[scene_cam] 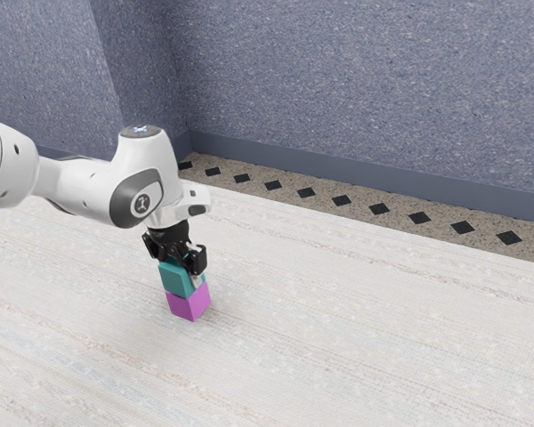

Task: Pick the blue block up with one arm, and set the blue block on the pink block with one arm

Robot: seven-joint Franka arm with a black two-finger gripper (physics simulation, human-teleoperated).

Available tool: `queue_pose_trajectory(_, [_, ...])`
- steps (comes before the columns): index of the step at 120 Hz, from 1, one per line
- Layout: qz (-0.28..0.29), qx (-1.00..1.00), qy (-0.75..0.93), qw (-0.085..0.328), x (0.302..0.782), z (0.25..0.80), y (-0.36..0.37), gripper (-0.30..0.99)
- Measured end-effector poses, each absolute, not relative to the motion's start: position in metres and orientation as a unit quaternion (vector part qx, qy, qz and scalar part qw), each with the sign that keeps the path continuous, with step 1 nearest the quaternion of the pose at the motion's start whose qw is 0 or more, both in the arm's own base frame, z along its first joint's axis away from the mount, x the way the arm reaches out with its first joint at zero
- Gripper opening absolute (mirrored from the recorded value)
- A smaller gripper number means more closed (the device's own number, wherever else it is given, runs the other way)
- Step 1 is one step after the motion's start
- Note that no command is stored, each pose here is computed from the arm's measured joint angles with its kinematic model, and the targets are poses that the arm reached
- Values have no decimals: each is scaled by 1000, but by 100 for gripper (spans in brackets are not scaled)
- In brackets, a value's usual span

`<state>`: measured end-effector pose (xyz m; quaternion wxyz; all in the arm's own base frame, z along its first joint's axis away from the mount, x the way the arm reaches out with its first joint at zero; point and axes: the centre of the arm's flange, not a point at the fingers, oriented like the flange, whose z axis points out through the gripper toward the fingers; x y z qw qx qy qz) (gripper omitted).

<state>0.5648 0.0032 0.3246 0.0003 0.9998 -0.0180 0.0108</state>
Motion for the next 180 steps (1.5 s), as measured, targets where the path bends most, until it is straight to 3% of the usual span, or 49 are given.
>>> queue_pose_trajectory(105, [16, 1000, -20, 0, 564, 329, 8, 41])
queue_pose_trajectory(133, [20, 1000, -23, -2, 563, 334, 9, 57])
queue_pose_trajectory(159, [133, 991, -9, -30, 570, 480, 17, 65])
queue_pose_trajectory(170, [178, 981, 78, 2, 586, 580, 16, 66])
queue_pose_trajectory(180, [169, 972, 161, 24, 572, 647, 10, 67])
